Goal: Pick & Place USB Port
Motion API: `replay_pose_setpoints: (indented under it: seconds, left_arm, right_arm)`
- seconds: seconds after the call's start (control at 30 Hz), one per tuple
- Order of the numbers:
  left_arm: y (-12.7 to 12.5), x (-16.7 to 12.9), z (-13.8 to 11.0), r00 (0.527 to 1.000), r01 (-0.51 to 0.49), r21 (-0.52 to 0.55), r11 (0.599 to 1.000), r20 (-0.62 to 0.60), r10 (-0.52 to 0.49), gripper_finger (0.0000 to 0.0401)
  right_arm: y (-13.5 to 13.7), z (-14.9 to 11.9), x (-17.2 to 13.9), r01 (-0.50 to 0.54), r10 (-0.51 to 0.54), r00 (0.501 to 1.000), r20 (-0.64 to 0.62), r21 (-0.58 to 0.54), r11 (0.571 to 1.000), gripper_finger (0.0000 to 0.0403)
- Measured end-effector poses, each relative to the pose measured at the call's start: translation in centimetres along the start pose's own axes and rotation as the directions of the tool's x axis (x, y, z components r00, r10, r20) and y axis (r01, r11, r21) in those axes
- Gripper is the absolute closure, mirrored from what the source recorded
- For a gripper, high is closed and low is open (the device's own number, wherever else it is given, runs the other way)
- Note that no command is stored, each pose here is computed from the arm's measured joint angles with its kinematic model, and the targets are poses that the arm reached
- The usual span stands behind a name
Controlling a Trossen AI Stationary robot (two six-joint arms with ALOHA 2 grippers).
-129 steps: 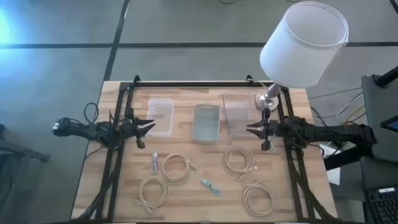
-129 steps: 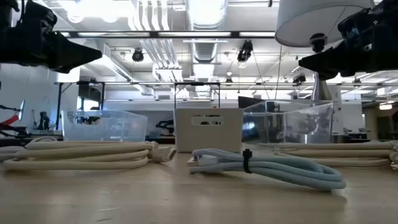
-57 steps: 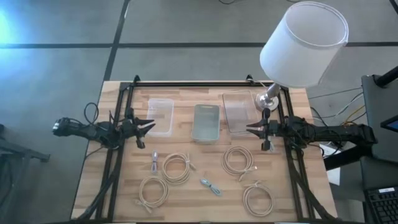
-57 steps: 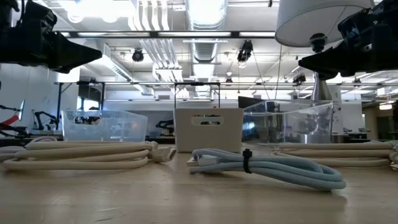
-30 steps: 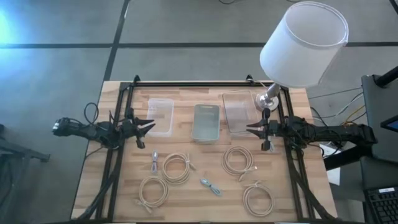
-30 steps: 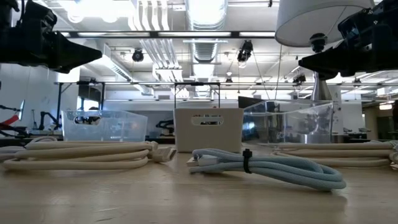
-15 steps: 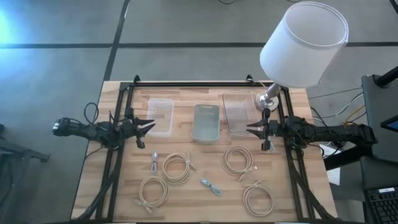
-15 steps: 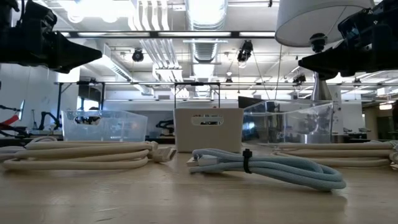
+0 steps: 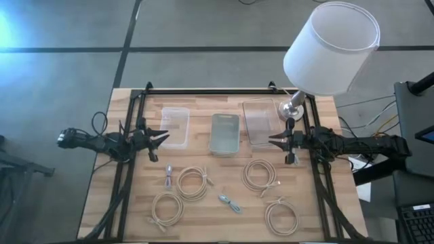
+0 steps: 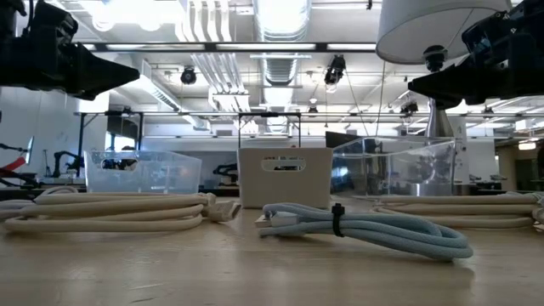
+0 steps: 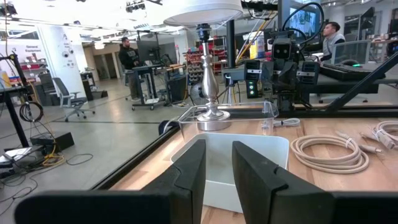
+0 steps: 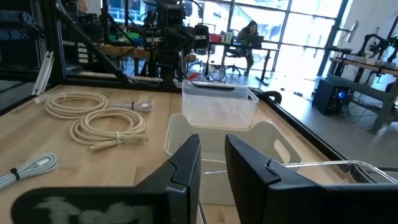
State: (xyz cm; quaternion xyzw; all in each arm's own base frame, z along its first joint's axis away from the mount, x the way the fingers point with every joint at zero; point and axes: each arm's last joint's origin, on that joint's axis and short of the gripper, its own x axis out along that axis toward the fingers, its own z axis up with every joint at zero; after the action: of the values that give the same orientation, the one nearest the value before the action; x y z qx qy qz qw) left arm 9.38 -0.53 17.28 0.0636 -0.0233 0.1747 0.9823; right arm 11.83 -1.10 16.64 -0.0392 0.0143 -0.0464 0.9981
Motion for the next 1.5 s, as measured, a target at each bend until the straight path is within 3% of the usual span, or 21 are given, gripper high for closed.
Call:
replay_pose_setpoints:
  seconds: [0.3,0.7,0.87,0.97,1.2,1.37,1.5]
  left_arm:
    - [0.0,0.0,0.0,1.000,0.000,0.000,1.000,0.000,0.000,0.0321]
    - [0.0,0.0,0.1,1.000,-0.002,-0.007,1.000,0.010,0.002,0.0321]
    - [0.1,0.0,0.6,0.998,-0.005,-0.089,0.996,0.054,0.010,0.0321]
    - [0.1,0.0,0.8,0.997,-0.006,-0.104,0.995,0.072,0.013,0.0321]
    - [0.1,0.0,0.8,0.997,0.002,-0.111,0.994,0.076,0.007,0.0321]
    - [-0.2,0.0,0.9,0.991,0.106,-0.163,0.981,0.100,-0.090,0.0321]
    - [-0.2,0.0,1.6,0.979,0.158,-0.195,0.968,0.160,-0.128,0.0320]
  right_arm:
    - [-0.1,0.9,0.0,0.011,-0.008,0.996,0.087,-0.040,0.999,0.0321]
    - [-0.1,0.7,0.0,0.009,-0.006,0.997,0.072,-0.041,0.999,0.0318]
    - [-0.1,0.8,0.0,-0.011,-0.006,0.996,0.084,0.199,0.980,0.0329]
    - [-0.1,1.1,-0.1,-0.020,-0.008,0.994,0.110,0.248,0.968,0.0333]
    - [-0.1,1.5,-0.1,-0.009,-0.012,0.989,0.150,0.142,0.990,0.0332]
    - [-0.2,2.7,-0.4,0.017,-0.024,0.959,0.284,0.025,1.000,0.0330]
    - [-0.3,3.6,-0.6,0.012,-0.031,0.928,0.371,0.052,0.999,0.0323]
